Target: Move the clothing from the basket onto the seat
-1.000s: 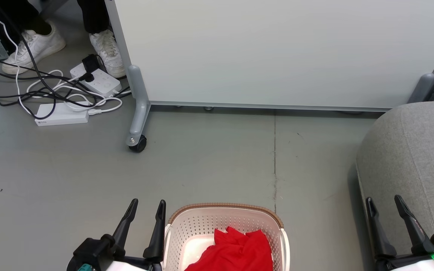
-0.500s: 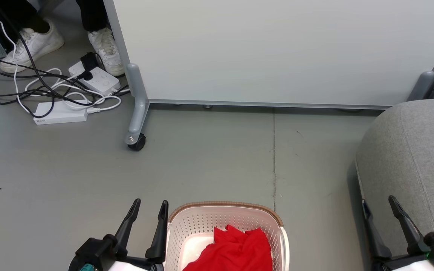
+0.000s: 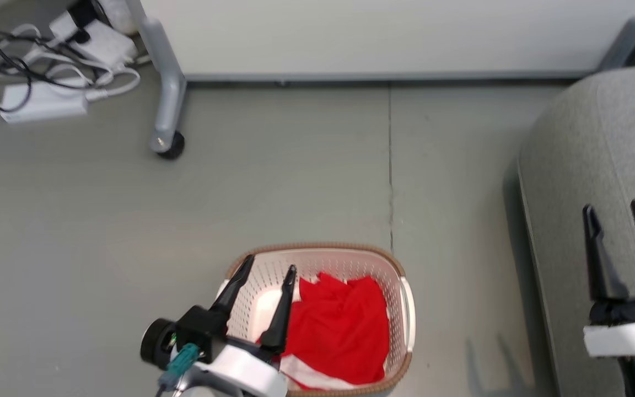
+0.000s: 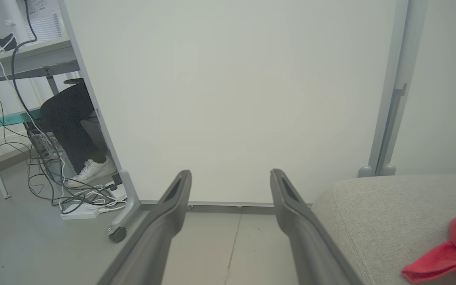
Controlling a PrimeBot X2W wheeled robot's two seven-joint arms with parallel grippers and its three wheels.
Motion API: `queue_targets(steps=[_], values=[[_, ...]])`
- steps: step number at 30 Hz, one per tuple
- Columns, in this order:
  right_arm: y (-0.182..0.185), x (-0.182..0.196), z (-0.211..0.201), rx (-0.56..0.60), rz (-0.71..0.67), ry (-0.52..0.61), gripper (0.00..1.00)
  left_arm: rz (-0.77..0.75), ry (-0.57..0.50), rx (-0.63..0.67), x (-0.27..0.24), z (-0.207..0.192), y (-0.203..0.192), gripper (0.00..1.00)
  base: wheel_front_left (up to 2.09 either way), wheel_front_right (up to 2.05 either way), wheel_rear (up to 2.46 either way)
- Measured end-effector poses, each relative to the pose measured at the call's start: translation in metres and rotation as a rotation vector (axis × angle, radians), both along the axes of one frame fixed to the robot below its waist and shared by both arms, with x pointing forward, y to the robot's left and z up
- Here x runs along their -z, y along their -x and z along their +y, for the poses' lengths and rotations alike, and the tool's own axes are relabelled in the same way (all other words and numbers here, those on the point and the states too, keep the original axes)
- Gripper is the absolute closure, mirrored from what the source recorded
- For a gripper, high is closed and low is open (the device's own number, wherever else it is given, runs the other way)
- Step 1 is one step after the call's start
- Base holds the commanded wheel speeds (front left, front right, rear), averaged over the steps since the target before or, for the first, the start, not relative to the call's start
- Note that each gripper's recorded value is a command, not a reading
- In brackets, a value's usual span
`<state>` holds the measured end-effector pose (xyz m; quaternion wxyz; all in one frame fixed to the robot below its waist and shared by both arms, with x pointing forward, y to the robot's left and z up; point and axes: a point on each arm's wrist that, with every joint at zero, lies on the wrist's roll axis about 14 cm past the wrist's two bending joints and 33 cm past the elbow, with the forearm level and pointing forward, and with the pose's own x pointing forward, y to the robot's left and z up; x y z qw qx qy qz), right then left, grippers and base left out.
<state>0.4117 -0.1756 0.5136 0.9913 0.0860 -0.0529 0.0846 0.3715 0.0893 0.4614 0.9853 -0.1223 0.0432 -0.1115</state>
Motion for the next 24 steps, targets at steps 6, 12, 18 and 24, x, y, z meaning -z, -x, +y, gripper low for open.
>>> queue_targets(steps=[6, 12, 18, 24], values=[[-0.035, 0.015, -0.026, 0.058, 0.016, 0.014, 0.0, 0.109, -0.083, 0.116, 0.049, -0.036, -0.034, 0.0, 0.0, 0.0, 0.0], [-0.055, 0.056, -0.043, 0.074, 0.097, 0.054, 0.0, 0.223, -0.149, 0.229, 0.112, -0.066, -0.064, 0.0, 0.0, 0.0, 0.0], [-0.067, 0.098, -0.053, 0.091, 0.178, 0.069, 0.0, 0.369, -0.224, 0.323, 0.19, -0.081, -0.081, 0.0, 0.0, 0.0, 0.0], [-0.066, 0.131, -0.061, 0.112, 0.254, 0.089, 0.0, 0.536, -0.343, 0.496, 0.272, -0.096, -0.06, 0.0, 0.0, 0.0, 0.0]])
